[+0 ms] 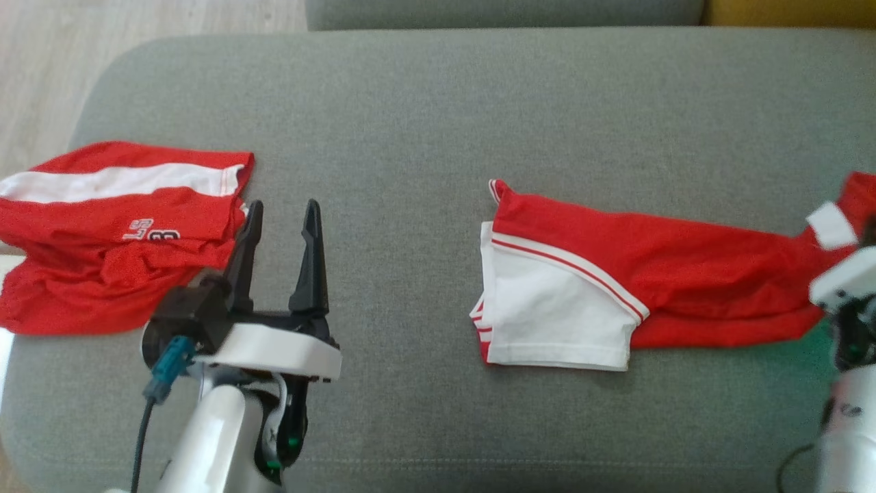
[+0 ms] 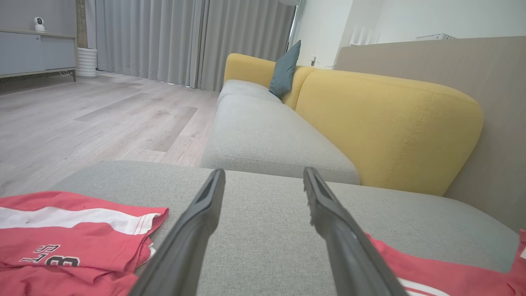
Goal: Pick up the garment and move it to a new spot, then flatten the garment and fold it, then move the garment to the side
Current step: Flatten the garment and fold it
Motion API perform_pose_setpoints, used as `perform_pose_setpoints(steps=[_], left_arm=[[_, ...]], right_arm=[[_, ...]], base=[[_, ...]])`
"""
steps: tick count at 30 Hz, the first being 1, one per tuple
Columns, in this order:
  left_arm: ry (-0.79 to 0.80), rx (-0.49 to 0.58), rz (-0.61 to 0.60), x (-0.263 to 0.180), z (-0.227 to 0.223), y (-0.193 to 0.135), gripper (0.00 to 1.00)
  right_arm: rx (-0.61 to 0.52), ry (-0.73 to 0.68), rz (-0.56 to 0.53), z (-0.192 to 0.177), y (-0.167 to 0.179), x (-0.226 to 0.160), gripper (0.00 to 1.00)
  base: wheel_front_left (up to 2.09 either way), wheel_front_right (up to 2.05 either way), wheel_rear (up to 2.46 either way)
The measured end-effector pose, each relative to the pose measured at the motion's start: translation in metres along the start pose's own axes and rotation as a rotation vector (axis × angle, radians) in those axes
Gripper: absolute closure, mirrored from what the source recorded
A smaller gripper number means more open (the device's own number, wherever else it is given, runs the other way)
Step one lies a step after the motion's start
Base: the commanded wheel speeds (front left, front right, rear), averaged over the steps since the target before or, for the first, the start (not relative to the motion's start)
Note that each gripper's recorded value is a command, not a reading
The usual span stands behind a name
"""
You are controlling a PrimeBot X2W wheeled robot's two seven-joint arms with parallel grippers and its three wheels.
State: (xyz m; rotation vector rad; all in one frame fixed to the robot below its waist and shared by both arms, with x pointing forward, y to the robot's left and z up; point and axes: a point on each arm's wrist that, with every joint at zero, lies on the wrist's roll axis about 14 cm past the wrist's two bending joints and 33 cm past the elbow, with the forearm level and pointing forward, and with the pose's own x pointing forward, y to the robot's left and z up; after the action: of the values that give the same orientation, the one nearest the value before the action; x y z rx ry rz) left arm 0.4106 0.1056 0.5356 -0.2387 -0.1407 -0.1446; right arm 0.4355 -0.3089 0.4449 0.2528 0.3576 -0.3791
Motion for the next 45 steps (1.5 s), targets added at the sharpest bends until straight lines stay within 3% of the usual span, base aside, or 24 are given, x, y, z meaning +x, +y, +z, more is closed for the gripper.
perform_pose_setpoints(steps=[10,17,28,35,36,37,45], left_arm=[[-0.028,0.009,0.018,-0.019,0.014,0.003,0.00],[-0.028,0.014,0.045,-0.031,0.016,0.010,0.00],[-0.018,0.020,0.084,-0.036,0.013,0.023,0.00],[-0.013,0.008,0.113,-0.040,0.012,0.030,0.00],[-0.012,0.008,0.115,-0.040,0.012,0.030,0.00],[-0.011,0.009,0.116,-0.040,0.012,0.030,0.00],[-0.010,0.007,0.110,-0.038,0.011,0.028,0.00]], right_arm=[[0.154,-0.044,0.397,0.022,0.119,-0.030,1.00],[0.220,0.078,0.635,-0.033,0.186,-0.075,1.00],[0.234,0.203,0.792,-0.096,0.247,-0.109,1.00],[0.175,0.266,0.815,-0.123,0.259,-0.114,1.00],[0.166,0.273,0.815,-0.126,0.259,-0.115,0.69],[0.163,0.281,0.820,-0.129,0.260,-0.116,0.02],[0.144,0.314,0.973,-0.131,0.292,-0.152,0.00]], base=[[0.00,0.00,0.00],[0.00,0.00,0.00],[0.00,0.00,0.00],[0.00,0.00,0.00],[0.00,0.00,0.00],[0.00,0.00,0.00],[0.00,0.00,0.00]])
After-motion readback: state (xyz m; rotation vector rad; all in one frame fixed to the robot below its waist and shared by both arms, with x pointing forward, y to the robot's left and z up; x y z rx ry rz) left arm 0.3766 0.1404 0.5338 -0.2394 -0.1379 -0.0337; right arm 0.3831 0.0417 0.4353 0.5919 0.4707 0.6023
